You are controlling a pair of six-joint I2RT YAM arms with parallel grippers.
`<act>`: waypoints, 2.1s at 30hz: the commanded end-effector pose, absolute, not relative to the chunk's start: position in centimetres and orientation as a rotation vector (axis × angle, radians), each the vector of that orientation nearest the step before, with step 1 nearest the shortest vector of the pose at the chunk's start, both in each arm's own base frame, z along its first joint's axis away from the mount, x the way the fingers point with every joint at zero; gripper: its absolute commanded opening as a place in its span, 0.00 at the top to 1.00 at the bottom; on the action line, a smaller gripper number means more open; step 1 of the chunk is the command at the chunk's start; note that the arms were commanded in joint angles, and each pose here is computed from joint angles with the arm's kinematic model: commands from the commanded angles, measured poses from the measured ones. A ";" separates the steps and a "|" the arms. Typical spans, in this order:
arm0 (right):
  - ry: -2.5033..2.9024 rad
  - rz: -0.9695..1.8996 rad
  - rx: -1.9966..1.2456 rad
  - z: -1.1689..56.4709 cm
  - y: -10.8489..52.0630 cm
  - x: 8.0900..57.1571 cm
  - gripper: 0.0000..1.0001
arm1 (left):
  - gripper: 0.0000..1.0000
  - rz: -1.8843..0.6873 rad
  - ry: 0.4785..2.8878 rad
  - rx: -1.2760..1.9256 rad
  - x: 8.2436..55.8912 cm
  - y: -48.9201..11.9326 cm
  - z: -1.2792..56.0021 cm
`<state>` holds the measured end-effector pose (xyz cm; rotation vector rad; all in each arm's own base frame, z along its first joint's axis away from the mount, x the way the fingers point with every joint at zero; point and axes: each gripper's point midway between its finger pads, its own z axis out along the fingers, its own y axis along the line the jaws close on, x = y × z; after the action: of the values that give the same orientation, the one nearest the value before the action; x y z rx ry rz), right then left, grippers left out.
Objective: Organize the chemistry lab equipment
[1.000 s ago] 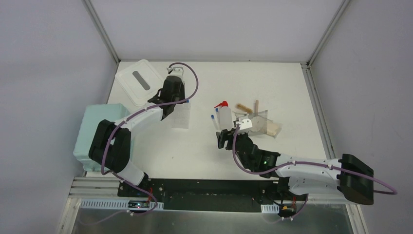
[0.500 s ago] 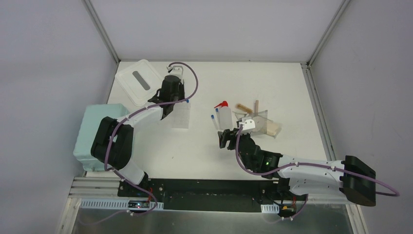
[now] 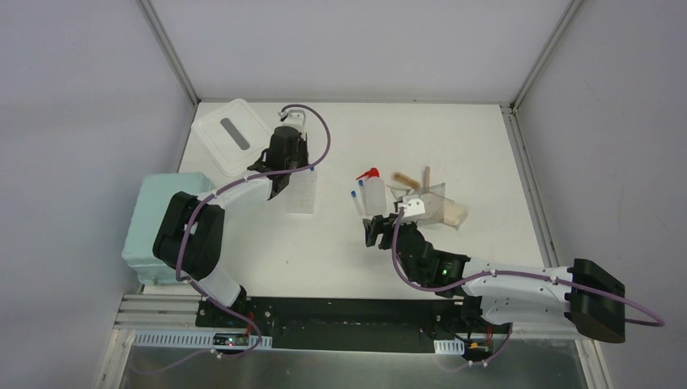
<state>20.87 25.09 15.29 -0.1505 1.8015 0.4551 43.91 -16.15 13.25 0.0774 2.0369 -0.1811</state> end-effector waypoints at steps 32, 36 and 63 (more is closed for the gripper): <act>1.799 0.472 -0.082 15.7 25.0 21.2 0.25 | 1.00 -0.211 2.033 0.105 43.4 -16.2 13.3; 1.800 0.471 -0.082 15.6 25.1 21.2 0.25 | 1.00 -0.211 2.035 0.141 43.2 -16.3 12.8; 1.805 0.469 -0.085 15.5 25.1 21.2 0.16 | 0.96 -0.186 2.074 0.183 42.5 -16.0 10.2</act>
<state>20.80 25.23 14.80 -0.1259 1.8196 0.4677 42.55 -16.63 10.37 0.1814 2.0735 -0.2061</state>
